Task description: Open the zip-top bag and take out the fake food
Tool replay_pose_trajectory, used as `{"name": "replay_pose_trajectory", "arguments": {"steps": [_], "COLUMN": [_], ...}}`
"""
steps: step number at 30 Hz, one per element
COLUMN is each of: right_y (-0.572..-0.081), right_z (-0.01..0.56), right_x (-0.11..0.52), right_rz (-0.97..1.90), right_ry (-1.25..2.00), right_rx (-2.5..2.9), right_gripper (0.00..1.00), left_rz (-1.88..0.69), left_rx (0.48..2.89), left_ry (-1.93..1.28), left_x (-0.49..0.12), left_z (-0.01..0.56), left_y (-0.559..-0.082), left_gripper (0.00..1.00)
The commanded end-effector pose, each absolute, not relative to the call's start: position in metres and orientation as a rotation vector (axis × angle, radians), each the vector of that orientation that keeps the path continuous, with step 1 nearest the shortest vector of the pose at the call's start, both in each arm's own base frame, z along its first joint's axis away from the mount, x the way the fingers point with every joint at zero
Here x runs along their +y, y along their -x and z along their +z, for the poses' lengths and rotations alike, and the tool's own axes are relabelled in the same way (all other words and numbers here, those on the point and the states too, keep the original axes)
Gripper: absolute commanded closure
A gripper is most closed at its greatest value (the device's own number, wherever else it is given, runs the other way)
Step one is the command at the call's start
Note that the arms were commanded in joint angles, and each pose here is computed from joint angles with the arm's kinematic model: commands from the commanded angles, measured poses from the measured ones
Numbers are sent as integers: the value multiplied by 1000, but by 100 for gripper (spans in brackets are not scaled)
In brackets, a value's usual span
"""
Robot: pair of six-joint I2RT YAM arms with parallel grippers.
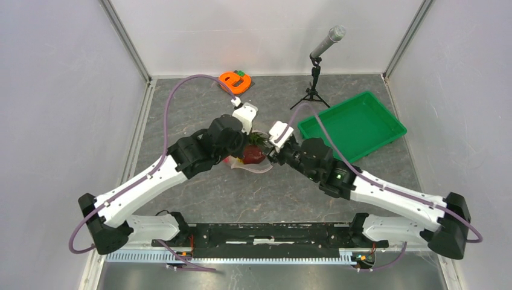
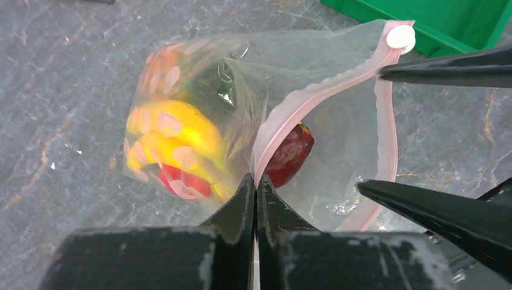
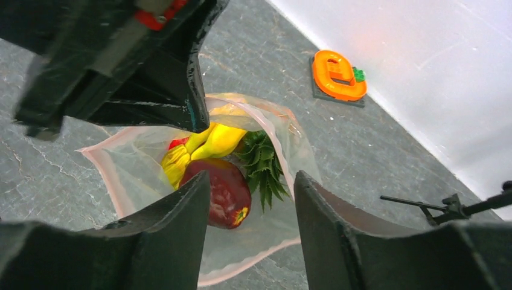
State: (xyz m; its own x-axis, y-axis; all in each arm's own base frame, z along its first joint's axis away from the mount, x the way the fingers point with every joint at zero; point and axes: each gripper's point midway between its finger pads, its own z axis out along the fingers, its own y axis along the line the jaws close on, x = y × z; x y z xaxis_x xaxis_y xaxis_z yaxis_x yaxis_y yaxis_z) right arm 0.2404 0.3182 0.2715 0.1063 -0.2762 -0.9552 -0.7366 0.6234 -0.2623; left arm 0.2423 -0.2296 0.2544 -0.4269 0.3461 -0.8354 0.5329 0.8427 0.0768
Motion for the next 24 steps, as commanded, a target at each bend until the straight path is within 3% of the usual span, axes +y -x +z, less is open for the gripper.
{"name": "replay_pose_trajectory", "arguments": {"steps": [1,5,8,24], "right_y": [-235,-236,-236,-230], "right_z": [280,268,249,188], "right_x": [290,260,244,270], "right_rz": [422,439,447,625], "right_ry": [784,541,391,199], "right_rx": [1502,1608,1685,1885], "right_gripper": [38,25,23,35], "left_rz": [-311,-363,-386,-313], "left_rx": [2164,2238,2261,2192], "left_ry": [-517,-437,-409,-361], "left_x": [-239,-250,-257,-264], "left_z": [254,238,235,262], "left_y": [-238,-235,-235,-262], "left_gripper": [98,98,98,98]}}
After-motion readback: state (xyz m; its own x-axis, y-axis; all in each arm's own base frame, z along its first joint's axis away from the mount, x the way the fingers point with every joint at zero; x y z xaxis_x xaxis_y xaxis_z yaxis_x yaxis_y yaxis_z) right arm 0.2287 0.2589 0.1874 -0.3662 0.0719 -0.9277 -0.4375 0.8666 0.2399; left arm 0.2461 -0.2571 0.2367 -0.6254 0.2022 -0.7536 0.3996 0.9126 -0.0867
